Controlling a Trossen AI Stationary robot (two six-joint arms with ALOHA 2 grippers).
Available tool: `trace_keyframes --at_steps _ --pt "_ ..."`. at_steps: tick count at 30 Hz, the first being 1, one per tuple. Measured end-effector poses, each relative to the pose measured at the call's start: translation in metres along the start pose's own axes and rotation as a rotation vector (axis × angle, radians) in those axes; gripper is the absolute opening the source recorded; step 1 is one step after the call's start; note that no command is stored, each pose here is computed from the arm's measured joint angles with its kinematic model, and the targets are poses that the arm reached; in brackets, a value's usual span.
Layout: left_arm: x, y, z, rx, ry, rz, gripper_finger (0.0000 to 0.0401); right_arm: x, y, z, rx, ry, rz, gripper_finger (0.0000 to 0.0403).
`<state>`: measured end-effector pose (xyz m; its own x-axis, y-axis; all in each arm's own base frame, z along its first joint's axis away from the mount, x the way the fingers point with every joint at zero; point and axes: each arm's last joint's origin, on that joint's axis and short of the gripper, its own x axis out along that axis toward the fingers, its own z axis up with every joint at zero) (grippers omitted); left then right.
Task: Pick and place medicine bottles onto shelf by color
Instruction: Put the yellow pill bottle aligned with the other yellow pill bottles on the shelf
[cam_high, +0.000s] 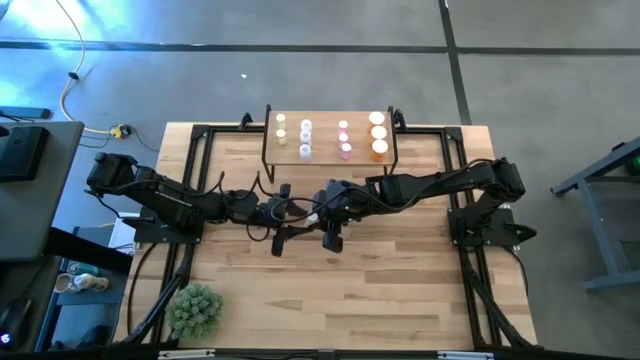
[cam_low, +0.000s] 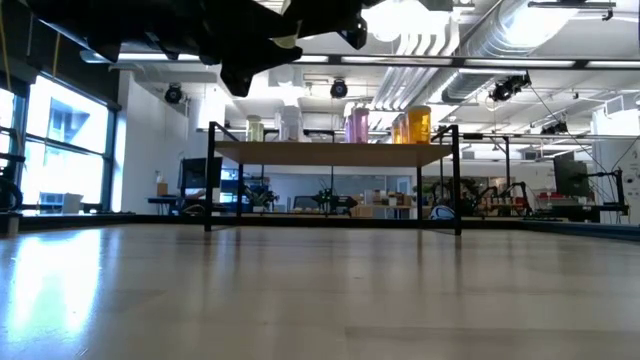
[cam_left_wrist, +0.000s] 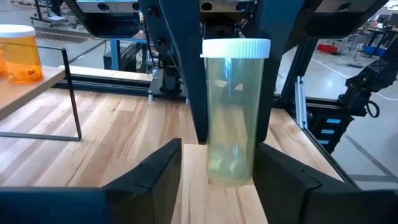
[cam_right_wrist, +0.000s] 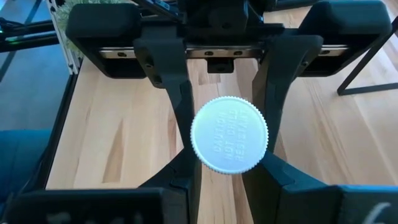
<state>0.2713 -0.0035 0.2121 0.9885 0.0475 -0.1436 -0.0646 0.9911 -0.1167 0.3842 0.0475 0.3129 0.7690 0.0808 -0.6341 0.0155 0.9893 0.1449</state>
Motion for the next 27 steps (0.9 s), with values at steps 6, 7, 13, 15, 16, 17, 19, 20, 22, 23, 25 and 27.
trace_keyframes --at_steps 6,7,13,15,16,17,19,20,22,23,25,27 --pt "0.0 0.0 0.0 0.0 0.0 0.0 0.0141 0.0 -0.0002 -0.0004 0.0 0.004 -0.001 0.0084" --pt "0.0 -0.0001 0.0 0.0 -0.001 0.0 0.0136 0.0 -0.0002 -0.0004 0.0 0.005 -0.001 0.0084" --pt "0.0 -0.0001 0.0 0.0 -0.001 -0.002 0.0107 -0.0003 -0.0005 -0.0008 0.005 0.009 -0.005 0.0084" --pt "0.0 -0.0002 0.0 0.0 -0.001 -0.002 0.0099 -0.0003 -0.0005 -0.0008 0.006 0.009 -0.005 0.0085" --pt "0.0 -0.0002 0.0 -0.001 -0.001 -0.002 0.0095 -0.0003 -0.0006 -0.0009 0.005 0.009 -0.005 0.0086" --pt "0.0 -0.0002 0.0 -0.001 -0.001 -0.002 0.0093 -0.0003 -0.0006 -0.0009 0.005 0.009 -0.005 0.0087" --pt "0.0 -0.0002 0.0 -0.001 -0.001 -0.002 0.0092 -0.0003 -0.0006 -0.0009 0.005 0.01 -0.005 0.009" --pt "0.0 -0.0002 0.0 -0.001 -0.001 -0.002 0.0092 -0.0004 -0.0005 -0.0009 0.004 0.01 -0.005 0.0092" --pt "0.0 -0.0002 0.0 0.0 -0.001 -0.002 0.0095 -0.0005 -0.0005 -0.0008 0.001 0.009 -0.004 0.0093" --pt "0.0 -0.0002 0.0 0.0 -0.001 -0.002 0.0096 -0.0005 -0.0005 -0.0007 0.001 0.009 -0.004 0.0093" --pt "0.0 -0.0002 0.0001 0.0 -0.001 -0.002 0.0098 -0.0005 -0.0005 -0.0007 0.001 0.009 -0.004 0.0093" --pt "0.0 -0.0002 0.0001 0.0 -0.002 -0.003 0.0097 -0.0005 -0.0005 -0.0007 0.0 0.009 -0.004 0.0094"
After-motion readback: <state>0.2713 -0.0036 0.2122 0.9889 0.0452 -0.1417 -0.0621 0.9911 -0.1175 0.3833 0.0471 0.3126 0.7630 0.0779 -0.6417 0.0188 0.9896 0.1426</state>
